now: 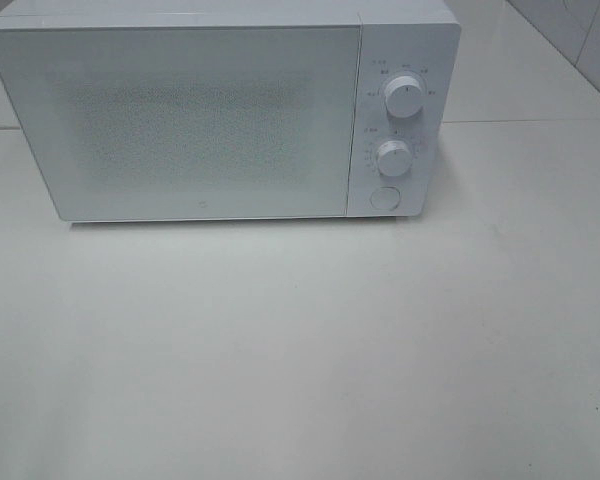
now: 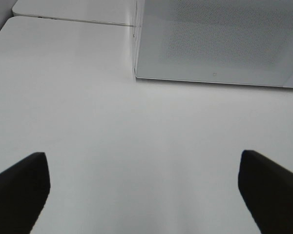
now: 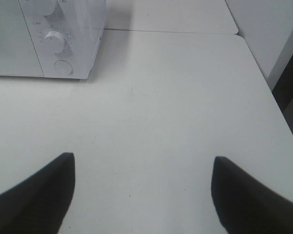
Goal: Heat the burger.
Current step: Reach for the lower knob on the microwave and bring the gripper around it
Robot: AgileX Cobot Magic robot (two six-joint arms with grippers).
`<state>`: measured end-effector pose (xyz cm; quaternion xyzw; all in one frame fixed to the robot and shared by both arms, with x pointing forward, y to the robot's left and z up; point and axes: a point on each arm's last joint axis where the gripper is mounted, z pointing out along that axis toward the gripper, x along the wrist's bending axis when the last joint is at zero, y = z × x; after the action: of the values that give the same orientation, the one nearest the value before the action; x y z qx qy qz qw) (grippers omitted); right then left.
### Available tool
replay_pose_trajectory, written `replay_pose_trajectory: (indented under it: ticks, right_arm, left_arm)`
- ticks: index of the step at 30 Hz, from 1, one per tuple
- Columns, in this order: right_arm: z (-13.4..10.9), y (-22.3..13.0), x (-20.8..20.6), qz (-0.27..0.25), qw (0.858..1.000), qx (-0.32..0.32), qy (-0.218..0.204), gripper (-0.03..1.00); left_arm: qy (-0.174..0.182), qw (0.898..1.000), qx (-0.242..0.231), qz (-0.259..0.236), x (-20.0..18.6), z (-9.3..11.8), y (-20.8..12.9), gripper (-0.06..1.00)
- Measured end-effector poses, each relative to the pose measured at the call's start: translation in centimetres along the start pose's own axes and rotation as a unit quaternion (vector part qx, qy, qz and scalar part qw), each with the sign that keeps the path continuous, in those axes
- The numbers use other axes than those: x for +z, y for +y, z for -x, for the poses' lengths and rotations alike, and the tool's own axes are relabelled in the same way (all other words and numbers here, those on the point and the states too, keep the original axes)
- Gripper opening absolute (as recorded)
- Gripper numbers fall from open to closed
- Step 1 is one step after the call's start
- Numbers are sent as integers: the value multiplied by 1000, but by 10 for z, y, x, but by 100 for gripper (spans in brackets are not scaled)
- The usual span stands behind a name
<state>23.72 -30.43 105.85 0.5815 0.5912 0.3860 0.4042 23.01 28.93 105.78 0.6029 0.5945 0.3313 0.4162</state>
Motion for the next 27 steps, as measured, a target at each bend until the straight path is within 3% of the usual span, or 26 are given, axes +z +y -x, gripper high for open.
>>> replay_pose_trajectory:
  ticks: [5,7,18,27]
  right_arm:
    - [0,4,-2,15,1000,0,0,73]
    - [0,15,-5,64,998,1,2,73]
    - [-2,40,19,95,995,1,7,73]
    - [-5,40,50,90,996,-2,12,73]
  left_arm:
    - [0,1000,0,0,0,0,0,96]
    - [0,1000,0,0,0,0,0,96]
    - [0,1000,0,0,0,0,0,96]
    - [0,1000,0,0,0,0,0,96]
